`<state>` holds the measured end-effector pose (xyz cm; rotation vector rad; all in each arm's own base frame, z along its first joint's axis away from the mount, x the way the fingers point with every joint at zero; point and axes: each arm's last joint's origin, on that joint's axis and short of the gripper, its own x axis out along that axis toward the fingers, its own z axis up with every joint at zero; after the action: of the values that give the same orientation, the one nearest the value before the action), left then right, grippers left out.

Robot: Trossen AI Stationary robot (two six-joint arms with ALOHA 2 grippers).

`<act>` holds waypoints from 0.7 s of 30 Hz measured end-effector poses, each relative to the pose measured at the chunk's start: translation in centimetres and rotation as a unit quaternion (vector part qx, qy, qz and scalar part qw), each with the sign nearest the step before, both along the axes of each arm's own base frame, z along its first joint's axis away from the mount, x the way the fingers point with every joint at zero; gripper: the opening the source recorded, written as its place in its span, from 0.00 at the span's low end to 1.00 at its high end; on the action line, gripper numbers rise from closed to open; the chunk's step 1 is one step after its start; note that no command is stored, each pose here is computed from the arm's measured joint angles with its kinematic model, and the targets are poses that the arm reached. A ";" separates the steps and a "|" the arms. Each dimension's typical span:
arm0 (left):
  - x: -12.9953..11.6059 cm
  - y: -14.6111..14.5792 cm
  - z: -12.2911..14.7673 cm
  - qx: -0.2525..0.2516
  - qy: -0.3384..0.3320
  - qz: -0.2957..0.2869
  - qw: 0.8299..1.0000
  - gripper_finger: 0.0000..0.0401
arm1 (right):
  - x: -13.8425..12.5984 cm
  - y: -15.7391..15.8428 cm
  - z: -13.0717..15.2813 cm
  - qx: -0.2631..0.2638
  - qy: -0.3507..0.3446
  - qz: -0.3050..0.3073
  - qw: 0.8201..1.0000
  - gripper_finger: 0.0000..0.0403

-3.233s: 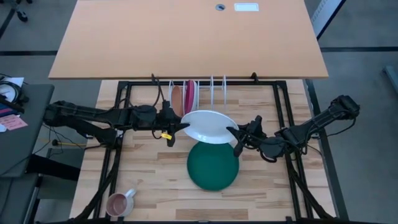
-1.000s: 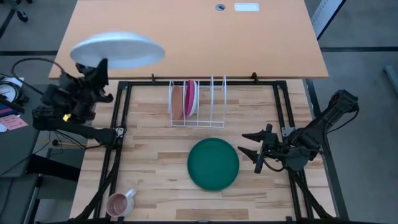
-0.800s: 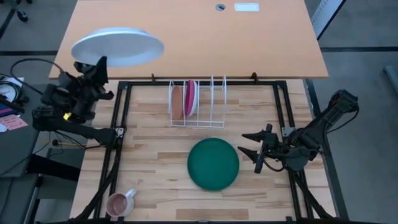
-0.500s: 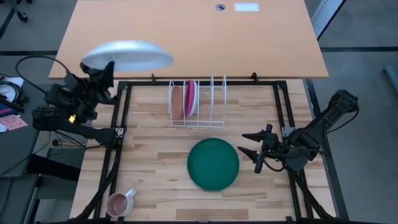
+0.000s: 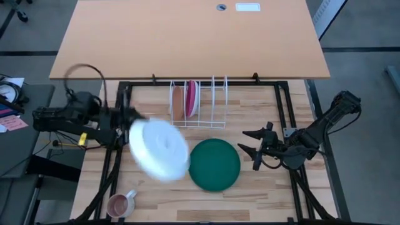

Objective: Sort dishes
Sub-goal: Put the white plate in the dish rack

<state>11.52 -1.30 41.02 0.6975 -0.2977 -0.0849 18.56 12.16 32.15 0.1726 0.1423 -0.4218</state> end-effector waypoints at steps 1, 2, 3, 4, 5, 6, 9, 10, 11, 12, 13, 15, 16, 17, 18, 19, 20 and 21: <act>0.1 -0.2 -0.4 0.025 0.019 -0.034 0.999 0.00 | 0.1 -0.1 0.0 0.002 0.000 -0.001 1.000 0.65; 0.1 -0.4 -0.8 0.044 0.033 -0.066 0.996 0.00 | 0.1 -0.1 0.0 0.005 0.000 -0.003 1.000 0.65; 0.1 -0.6 -1.1 0.057 0.043 -0.096 0.993 0.00 | 0.0 -0.1 -0.1 0.008 0.000 -0.004 1.000 0.65; 0.0 -0.8 -1.2 0.063 0.047 -0.122 0.989 0.00 | 0.0 -0.1 -0.1 0.012 0.000 -0.005 1.000 0.65; 0.0 -0.9 -1.2 0.067 0.046 -0.145 0.986 0.00 | 0.0 -0.2 -0.2 0.014 0.001 -0.006 1.000 0.65; -0.1 -1.0 -1.2 0.069 0.043 -0.169 0.982 0.00 | 0.0 -0.2 -0.3 0.013 0.003 -0.007 1.000 0.65; -0.4 -1.3 -1.1 0.078 0.033 -0.240 0.967 0.00 | 0.0 -0.2 -0.3 0.016 0.002 -0.007 1.000 0.65; -0.5 -1.4 -1.2 0.085 0.030 -0.265 0.960 0.00 | 0.0 -0.2 -0.3 0.018 0.001 -0.008 1.000 0.65; -0.5 -1.6 -1.4 0.092 0.029 -0.288 0.953 0.00 | 0.0 -0.2 -0.3 0.018 0.001 -0.009 1.000 0.65; -0.5 -1.7 -1.6 0.098 0.029 -0.309 0.945 0.00 | 0.0 -0.2 -0.3 0.018 0.001 -0.009 1.000 0.65; -0.4 -1.8 -1.9 0.104 0.033 -0.329 0.938 0.00 | 0.0 -0.2 -0.3 0.018 0.001 -0.009 1.000 0.65; -0.1 -1.9 -2.5 0.116 0.038 -0.362 0.924 0.00 | 0.0 -0.2 -0.3 0.018 0.001 -0.009 1.000 0.65; 0.0 -2.0 -2.8 0.124 0.040 -0.374 0.918 0.00 | 0.0 -0.2 -0.3 0.018 0.001 -0.009 1.000 0.65; 0.2 -2.1 -3.1 0.132 0.043 -0.384 0.913 0.00 | 0.0 -0.2 -0.3 0.018 0.001 -0.009 1.000 0.65; 0.5 -2.1 -3.5 0.140 0.045 -0.391 0.909 0.00 | 0.0 -0.2 -0.3 0.018 0.001 -0.009 1.000 0.65; 0.7 -2.1 -3.8 0.145 0.048 -0.394 0.906 0.00 | 0.0 -0.2 -0.3 0.018 0.001 -0.009 1.000 0.65; 0.9 -2.2 -4.2 0.149 0.050 -0.394 0.906 0.00 | 0.0 -0.2 -0.3 0.018 0.001 -0.009 1.000 0.65; 1.2 -2.2 -4.4 0.153 0.051 -0.394 0.905 0.00 | 0.0 -0.2 -0.3 0.018 0.001 -0.009 1.000 0.65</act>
<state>12.72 -3.49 36.57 0.8439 -0.4573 -0.9570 18.59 11.93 31.87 0.2083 0.1509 -0.4371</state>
